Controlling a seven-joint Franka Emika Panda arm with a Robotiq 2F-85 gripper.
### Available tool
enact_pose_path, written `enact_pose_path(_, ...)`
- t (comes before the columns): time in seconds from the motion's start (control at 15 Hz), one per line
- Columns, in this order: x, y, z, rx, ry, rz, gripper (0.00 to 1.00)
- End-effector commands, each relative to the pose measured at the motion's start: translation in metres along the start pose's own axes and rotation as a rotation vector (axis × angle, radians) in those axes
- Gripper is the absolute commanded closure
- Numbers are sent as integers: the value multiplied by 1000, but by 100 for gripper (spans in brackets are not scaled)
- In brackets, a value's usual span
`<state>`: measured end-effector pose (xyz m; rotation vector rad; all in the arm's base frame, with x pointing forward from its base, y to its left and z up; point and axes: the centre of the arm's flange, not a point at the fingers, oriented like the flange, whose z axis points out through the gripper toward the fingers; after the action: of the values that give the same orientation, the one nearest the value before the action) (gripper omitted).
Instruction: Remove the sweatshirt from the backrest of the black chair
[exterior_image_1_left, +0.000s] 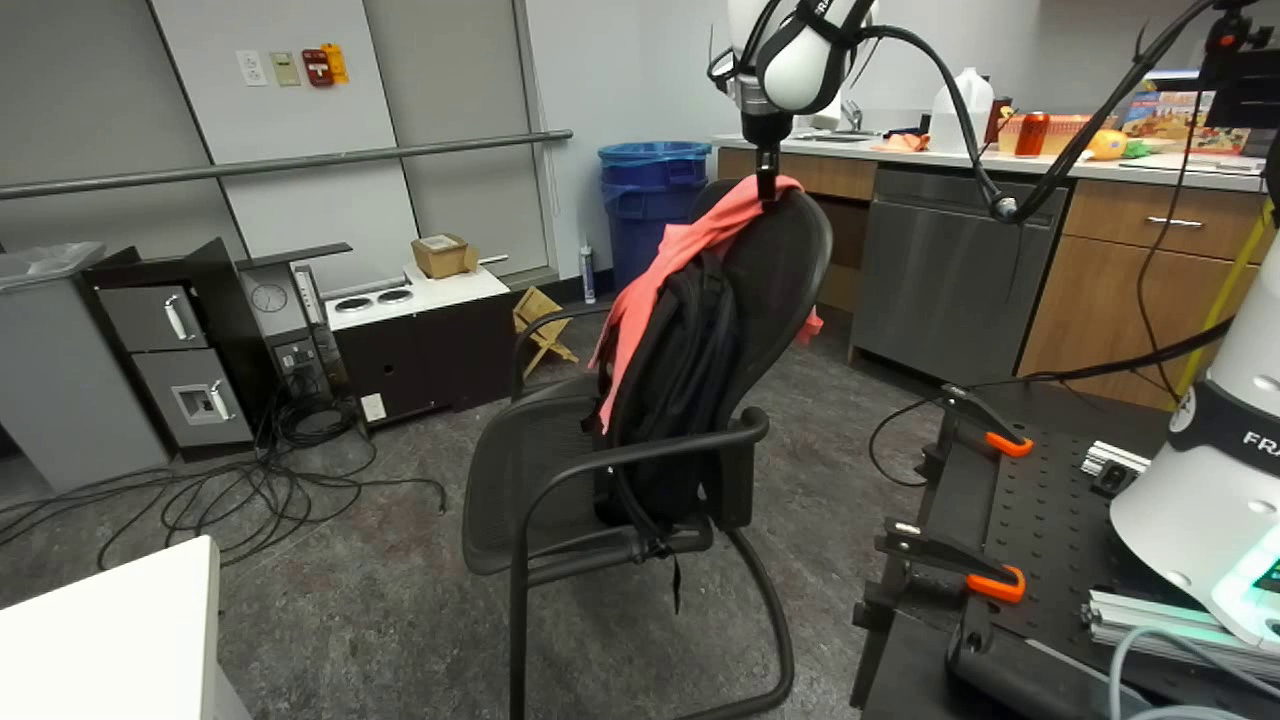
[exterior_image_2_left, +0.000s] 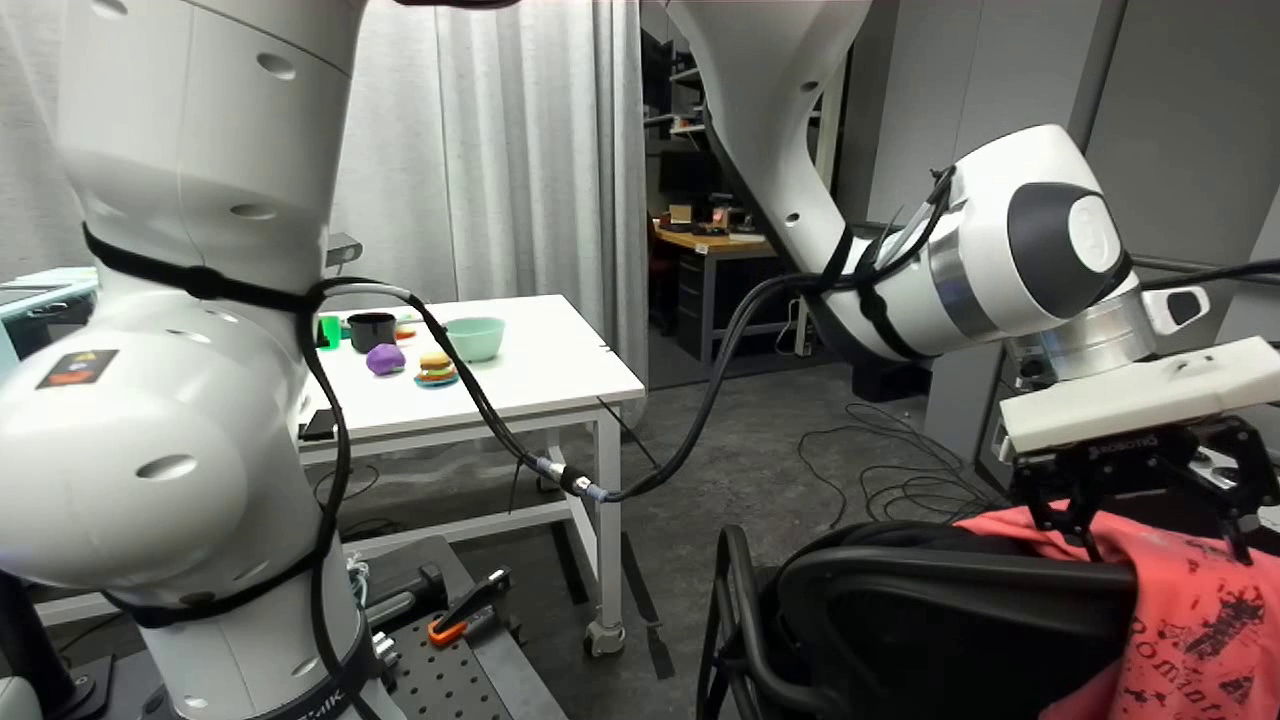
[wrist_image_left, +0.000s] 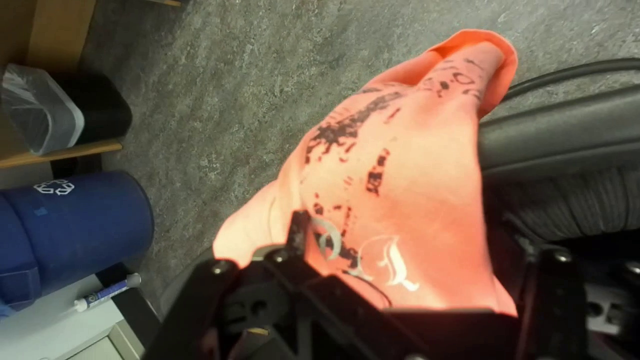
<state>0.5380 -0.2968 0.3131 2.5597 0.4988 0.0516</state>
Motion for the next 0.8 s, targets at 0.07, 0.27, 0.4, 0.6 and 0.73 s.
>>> enact_pose_path(0.07, -6, -4, -2, -42, 46, -25, 53)
enact_pose_path(0.27, -3, -5, -12, -42, 81, -30, 74)
enact_pose_path(0.4, 1, -7, -18, -42, 99, -30, 90)
enact_pose_path(0.6, 12, -6, -40, -46, 156, -26, 100)
enact_pose_path(0.73, 25, -7, -64, -51, 220, -26, 98)
